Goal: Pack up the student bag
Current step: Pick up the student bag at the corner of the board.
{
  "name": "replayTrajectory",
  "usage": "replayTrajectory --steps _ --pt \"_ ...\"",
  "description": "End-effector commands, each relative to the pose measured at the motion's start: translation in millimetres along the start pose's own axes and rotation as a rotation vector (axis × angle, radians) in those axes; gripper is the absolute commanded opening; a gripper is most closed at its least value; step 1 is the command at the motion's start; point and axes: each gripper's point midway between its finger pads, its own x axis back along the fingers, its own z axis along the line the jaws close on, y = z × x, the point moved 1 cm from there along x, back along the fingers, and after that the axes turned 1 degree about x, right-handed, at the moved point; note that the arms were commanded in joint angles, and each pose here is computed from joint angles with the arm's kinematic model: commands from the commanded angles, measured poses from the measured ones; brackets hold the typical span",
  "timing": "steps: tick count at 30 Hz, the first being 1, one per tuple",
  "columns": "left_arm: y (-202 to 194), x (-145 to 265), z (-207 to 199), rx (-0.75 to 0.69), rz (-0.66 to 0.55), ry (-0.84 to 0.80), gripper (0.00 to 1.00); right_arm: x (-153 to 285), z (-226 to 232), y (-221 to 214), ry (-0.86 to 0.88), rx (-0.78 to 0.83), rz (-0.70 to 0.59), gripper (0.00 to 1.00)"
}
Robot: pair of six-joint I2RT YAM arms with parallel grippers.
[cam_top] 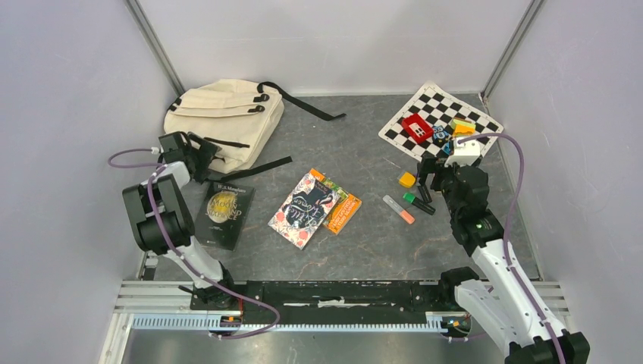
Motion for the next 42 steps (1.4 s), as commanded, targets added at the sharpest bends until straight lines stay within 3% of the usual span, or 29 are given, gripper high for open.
replayTrajectory --steps 1,7,9,12,15,18,26,34,42 --pt "12 -16 -17 0.007 -0.005 -0.062 1.00 -1 9 25 0.046 -0.005 -0.046 0.98" --pt "5 -35 -13 0.005 0.052 -0.079 1.00 -2 13 27 0.070 -0.002 -0.042 0.98" --pt "3 -41 -17 -0.017 0.078 -0.114 0.95 -2 14 28 0.074 -0.003 -0.038 0.98" --pt "3 -42 -25 -0.034 0.085 -0.165 0.67 -1 17 31 0.087 -0.007 -0.033 0.98" --pt "10 -32 -40 -0.067 0.054 -0.226 0.31 1 18 36 0.097 -0.011 -0.039 0.98" --pt "20 -16 -57 -0.094 0.016 -0.272 0.04 2 19 39 0.100 -0.013 -0.044 0.98" --pt "46 65 -118 -0.204 -0.142 -0.451 0.02 5 31 41 0.176 0.010 -0.031 0.98" --pt "17 152 -187 -0.385 -0.189 -0.659 0.02 2 74 52 0.409 0.165 -0.013 0.98" --pt "-9 212 -224 -0.540 -0.245 -0.857 0.02 10 190 87 0.672 0.370 -0.099 0.98"
